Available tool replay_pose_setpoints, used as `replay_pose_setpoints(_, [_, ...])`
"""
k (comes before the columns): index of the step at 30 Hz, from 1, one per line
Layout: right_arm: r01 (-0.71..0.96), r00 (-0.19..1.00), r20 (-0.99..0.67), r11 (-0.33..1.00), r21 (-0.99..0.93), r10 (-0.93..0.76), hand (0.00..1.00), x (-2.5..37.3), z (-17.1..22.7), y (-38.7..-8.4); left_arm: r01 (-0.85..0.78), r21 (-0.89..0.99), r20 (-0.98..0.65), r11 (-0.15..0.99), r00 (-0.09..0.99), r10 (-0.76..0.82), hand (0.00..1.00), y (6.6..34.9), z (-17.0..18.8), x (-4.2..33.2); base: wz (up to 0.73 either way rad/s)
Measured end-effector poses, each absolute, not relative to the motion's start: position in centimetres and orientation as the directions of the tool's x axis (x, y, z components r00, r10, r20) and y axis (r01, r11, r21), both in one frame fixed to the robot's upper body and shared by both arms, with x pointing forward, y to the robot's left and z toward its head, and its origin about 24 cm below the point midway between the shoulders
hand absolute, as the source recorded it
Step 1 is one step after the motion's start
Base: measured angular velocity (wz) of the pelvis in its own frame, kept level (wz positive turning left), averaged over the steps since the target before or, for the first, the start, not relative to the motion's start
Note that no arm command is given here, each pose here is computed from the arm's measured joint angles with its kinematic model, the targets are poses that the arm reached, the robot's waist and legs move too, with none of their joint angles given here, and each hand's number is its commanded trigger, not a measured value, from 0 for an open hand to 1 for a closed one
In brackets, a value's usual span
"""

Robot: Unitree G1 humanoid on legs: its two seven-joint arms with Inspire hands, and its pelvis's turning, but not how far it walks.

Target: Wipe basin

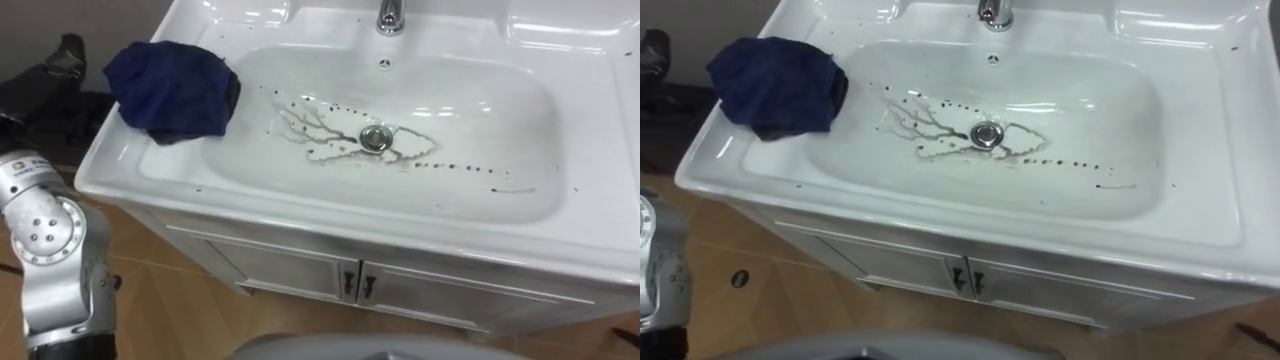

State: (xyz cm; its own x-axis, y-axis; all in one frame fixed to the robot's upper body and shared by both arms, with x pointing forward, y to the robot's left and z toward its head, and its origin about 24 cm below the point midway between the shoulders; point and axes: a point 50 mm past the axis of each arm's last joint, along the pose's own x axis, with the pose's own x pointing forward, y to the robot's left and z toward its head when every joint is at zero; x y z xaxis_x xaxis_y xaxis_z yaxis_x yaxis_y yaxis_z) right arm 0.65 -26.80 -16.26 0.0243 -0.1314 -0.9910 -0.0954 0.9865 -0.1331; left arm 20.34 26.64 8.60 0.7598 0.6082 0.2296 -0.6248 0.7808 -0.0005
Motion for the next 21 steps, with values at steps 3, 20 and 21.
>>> replay_pose_setpoints(3, [-0.099,0.024,-0.991,0.986,-0.131,-0.129,0.00,0.7,-16.3,-26.7,-0.576,0.039,0.231,0.816,0.800,0.554,0.00,25.7,8.4,20.7,-0.02])
replay_pose_setpoints(20, [-0.105,-0.001,-0.989,0.984,-0.146,-0.147,0.00,0.2,-16.4,-26.6,-0.476,0.296,0.196,0.828,0.879,0.435,0.00,23.5,6.2,22.2,-0.05])
replay_pose_setpoints(21, [-0.104,-0.004,-0.989,0.983,-0.150,-0.151,0.00,0.2,-16.4,-26.6,-0.476,0.300,0.186,0.827,0.879,0.438,0.00,23.6,6.0,22.2,-0.07])
